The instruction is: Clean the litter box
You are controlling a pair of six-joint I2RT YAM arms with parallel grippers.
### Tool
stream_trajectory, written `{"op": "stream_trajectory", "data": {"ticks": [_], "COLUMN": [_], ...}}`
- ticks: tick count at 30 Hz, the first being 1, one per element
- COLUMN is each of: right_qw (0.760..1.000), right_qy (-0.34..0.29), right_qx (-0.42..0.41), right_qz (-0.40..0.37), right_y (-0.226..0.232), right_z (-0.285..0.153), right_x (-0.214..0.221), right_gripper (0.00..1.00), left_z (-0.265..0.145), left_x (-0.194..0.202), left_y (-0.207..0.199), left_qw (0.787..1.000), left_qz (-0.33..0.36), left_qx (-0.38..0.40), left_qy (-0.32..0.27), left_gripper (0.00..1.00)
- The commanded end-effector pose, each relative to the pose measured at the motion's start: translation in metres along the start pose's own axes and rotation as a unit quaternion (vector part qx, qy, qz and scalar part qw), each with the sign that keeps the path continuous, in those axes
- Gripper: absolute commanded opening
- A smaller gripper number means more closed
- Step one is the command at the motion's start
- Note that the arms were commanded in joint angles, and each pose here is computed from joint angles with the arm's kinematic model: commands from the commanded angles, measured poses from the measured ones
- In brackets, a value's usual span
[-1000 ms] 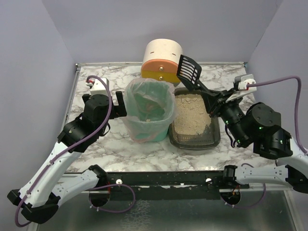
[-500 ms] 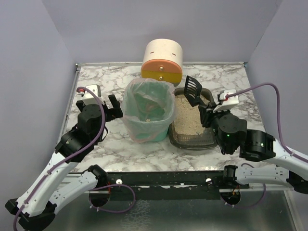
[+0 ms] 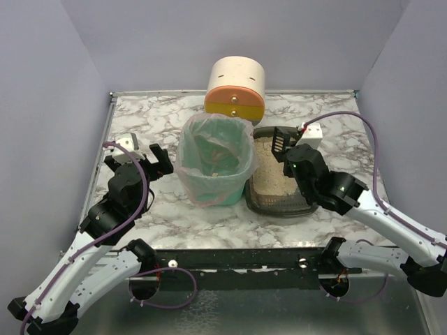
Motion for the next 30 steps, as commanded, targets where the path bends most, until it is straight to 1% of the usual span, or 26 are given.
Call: {"op": "stream_trajectory", "data": {"ticks": [1, 6, 9, 12, 16, 18, 24, 30], "right_qw": [0.997, 0.979, 0.964, 0.942, 0.913, 0.897, 0.861, 0.828], "right_qy": [0.042, 0.116, 0.148, 0.182, 0.182, 0.173, 0.167, 0.146], "right_qx": [-0.046, -0.051, -0.025, 0.01, 0.016, 0.036, 0.086, 0.105], "right_qz": [0.055, 0.157, 0.219, 0.281, 0.364, 0.405, 0.473, 0.531], "right_y": [0.003, -0.016, -0.022, -0.027, -0.034, -0.039, -0.048, -0.051], "right_z": [0.019, 0.046, 0.054, 0.058, 0.055, 0.054, 0.051, 0.054], "right_x": [0.005, 0.016, 0.019, 0.024, 0.033, 0.038, 0.063, 0.081], "right_gripper": [0.01, 0.01, 0.01, 0.01, 0.01, 0.01, 0.01, 0.01], "left_z": [-0.001, -0.001, -0.001, 0.0, 0.0, 0.0, -0.001, -0.001], "left_x": [-0.001, -0.001, 0.0, 0.001, 0.001, 0.001, 0.001, 0.002], "left_y": [0.003, 0.004, 0.003, 0.003, 0.003, 0.003, 0.003, 0.003], "left_qw": [1.0, 1.0, 1.0, 1.0, 1.0, 1.0, 1.0, 1.0], "left_qz": [-0.009, -0.007, -0.004, -0.002, -0.001, 0.001, 0.0, 0.003], "left_qx": [-0.006, -0.006, -0.005, -0.005, -0.002, -0.003, 0.0, 0.002], "left_qy": [-0.017, -0.017, -0.015, -0.014, -0.012, -0.011, -0.013, -0.01], "left_gripper": [0.99, 0.99, 0.99, 0.99, 0.99, 0.99, 0.99, 0.99]}}
Point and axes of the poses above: each gripper's point midway between its finger pads, its own z axis out along the fingers, its own y axis along the line the jaws close on, x = y × z, the point moved 9 cm from there along -z, back along the fingers, and after that the axes turned 5 degrees about -z, right-handed, at the moved point
